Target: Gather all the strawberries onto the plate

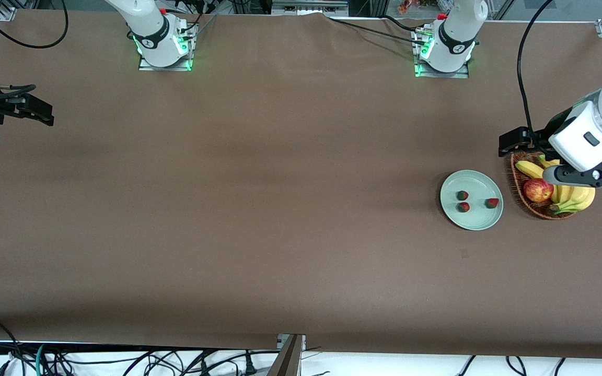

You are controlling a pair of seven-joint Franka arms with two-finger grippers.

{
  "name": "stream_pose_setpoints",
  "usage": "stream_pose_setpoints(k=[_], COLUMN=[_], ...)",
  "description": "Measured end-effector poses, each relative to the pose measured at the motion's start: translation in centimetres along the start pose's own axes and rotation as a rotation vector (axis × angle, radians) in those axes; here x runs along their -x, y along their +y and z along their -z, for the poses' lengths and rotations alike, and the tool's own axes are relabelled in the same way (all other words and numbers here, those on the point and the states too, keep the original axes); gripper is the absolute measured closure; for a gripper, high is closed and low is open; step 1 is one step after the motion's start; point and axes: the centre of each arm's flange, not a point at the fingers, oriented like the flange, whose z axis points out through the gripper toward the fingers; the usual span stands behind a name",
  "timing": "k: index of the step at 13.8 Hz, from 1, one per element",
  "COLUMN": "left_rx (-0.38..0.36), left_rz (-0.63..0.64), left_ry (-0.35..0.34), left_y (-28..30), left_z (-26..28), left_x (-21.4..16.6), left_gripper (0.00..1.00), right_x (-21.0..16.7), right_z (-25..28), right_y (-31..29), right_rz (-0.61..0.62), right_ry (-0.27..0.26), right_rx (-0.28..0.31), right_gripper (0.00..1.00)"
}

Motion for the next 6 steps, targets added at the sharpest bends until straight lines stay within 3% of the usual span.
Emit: stream_pose_setpoints(k=[6], left_rx=[-0.037], left_rz=[0.010], left_ry=[0.097], left_y=[1.1], left_z=[-2.3], left_x=[5.3], left_gripper=[0.00], right_x=[0.0], right_z=[0.0], right_y=[0.0], right_rz=[-0.001], right_ry=[0.001], right_rx=[0.000], right_gripper=[0.00])
